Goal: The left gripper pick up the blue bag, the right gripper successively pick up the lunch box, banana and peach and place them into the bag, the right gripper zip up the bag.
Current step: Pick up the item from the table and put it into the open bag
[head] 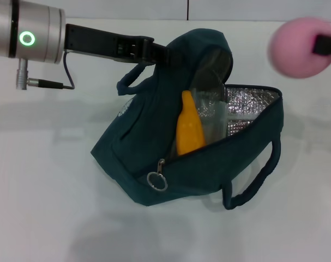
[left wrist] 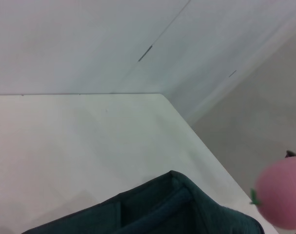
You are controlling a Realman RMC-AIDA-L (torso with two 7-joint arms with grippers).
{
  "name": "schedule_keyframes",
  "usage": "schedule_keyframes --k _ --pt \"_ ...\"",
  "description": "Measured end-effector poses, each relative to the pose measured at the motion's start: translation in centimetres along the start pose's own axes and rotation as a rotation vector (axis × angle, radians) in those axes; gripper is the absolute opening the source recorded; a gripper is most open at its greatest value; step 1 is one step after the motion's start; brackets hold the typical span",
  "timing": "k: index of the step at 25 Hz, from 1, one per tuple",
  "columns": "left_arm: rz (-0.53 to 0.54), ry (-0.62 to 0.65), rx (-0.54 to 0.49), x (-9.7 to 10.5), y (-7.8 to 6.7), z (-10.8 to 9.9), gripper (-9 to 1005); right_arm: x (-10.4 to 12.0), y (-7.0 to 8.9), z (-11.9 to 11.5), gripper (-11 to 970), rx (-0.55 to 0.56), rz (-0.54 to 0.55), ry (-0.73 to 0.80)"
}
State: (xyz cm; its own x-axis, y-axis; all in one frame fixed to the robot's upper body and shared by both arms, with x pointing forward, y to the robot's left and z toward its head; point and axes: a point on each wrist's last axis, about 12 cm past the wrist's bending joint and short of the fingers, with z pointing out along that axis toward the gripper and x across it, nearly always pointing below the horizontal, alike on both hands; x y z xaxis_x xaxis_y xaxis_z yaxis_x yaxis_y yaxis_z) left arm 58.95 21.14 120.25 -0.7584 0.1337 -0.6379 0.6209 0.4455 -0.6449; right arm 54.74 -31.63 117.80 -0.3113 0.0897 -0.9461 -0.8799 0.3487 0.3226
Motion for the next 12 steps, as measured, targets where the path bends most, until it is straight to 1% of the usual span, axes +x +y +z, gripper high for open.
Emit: schedule_keyframes --k 4,9,12 --pt "0.001 0.000 0.002 -0.1 -0.1 0.1 56 0.3 -0.3 2.9 92 -0.069 0.013 0.045" --pt "-0.001 0.000 0.003 -0.1 -0.1 0.1 56 0.5 -1.2 6.0 63 -0.080 0.021 0.106" --pt "-0.001 0.001 0.004 -0.1 -0.1 0.2 56 0.7 -1.5 7.7 39 -0.096 0.034 0.149"
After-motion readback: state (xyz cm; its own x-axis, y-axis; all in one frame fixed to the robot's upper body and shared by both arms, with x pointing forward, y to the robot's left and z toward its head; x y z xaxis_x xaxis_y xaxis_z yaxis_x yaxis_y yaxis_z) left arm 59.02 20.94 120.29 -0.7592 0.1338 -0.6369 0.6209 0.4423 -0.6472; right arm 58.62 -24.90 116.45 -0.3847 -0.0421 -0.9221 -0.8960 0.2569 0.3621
